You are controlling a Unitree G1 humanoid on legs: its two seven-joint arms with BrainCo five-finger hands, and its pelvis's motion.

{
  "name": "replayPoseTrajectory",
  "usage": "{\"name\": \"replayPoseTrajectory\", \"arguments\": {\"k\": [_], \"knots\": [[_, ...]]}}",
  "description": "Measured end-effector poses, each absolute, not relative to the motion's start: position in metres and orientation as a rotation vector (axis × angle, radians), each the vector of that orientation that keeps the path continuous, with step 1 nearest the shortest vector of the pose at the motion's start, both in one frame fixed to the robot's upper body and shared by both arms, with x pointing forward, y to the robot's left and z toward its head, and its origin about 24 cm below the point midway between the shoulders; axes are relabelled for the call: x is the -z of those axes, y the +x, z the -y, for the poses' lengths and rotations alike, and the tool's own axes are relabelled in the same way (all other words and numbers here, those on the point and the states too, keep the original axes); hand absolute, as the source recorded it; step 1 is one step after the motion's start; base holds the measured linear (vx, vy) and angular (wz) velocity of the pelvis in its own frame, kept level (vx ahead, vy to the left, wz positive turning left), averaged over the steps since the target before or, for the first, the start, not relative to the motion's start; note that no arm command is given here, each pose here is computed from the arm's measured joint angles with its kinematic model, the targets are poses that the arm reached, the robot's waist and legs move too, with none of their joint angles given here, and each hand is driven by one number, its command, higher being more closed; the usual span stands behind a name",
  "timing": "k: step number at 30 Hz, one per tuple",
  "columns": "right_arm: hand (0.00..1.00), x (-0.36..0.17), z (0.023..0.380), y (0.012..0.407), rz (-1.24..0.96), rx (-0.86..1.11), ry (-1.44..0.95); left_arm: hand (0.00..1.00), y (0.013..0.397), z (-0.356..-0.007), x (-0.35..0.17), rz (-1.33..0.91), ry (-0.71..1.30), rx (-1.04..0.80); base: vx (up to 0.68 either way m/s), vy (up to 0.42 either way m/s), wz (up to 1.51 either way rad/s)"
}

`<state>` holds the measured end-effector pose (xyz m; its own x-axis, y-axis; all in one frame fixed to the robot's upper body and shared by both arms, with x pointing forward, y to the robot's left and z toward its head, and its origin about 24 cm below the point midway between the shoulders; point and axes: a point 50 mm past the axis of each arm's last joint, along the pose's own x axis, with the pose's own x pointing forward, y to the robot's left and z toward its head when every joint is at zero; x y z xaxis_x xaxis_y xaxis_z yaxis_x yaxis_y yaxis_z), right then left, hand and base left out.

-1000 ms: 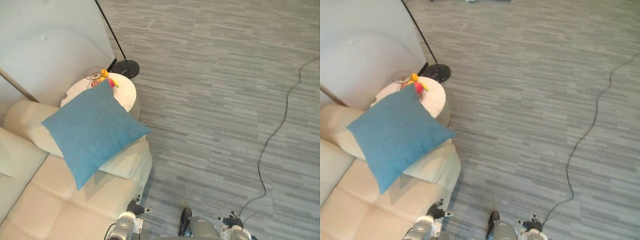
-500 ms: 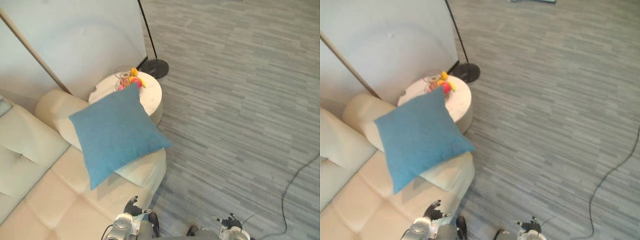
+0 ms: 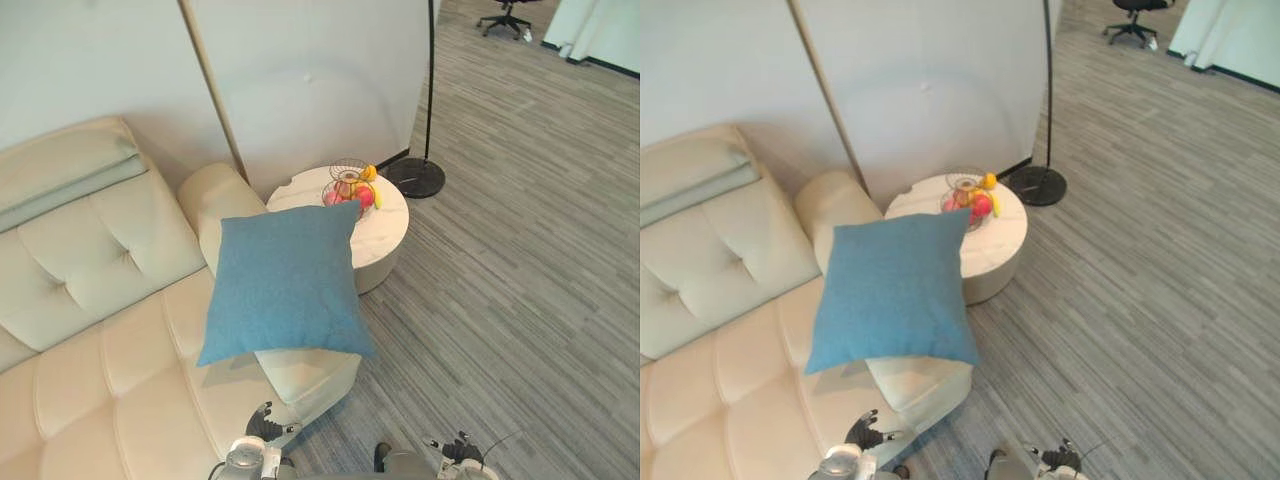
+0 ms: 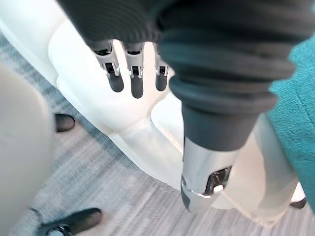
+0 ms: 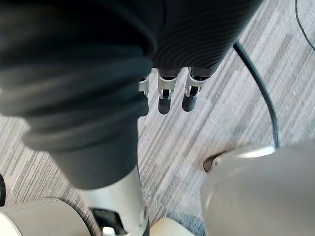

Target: Pick up cushions and gather them together orderly.

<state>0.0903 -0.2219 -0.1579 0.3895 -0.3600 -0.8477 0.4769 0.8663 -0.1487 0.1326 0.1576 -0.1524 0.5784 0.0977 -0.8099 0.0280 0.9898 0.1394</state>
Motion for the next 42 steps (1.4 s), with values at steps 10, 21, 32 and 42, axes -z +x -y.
{"name": "replayPoseTrajectory", "arguments": {"k": [10,21,32,42], "knots": [[0.0,0.158,0.217,0.092,-1.034,0.534,0.146,0.0,0.131,-0.167,0.152,-0.953,0.214,-0.008,-0.01,0.042,0.38],[0.0,0.06,0.337,0.167,-0.513,0.681,-0.062,0.0,0.177,-0.282,0.099,-0.736,0.334,-0.289,0.07,0.032,0.02],[0.0,-0.012,0.313,0.252,-0.153,0.483,-0.042,0.0,0.253,-0.302,0.012,-0.297,0.261,-0.446,0.05,0.014,-0.09],[0.0,-0.053,0.236,0.311,0.025,0.184,0.043,0.0,0.318,-0.256,-0.049,-0.037,0.198,-0.323,0.01,0.007,0.04]]}}
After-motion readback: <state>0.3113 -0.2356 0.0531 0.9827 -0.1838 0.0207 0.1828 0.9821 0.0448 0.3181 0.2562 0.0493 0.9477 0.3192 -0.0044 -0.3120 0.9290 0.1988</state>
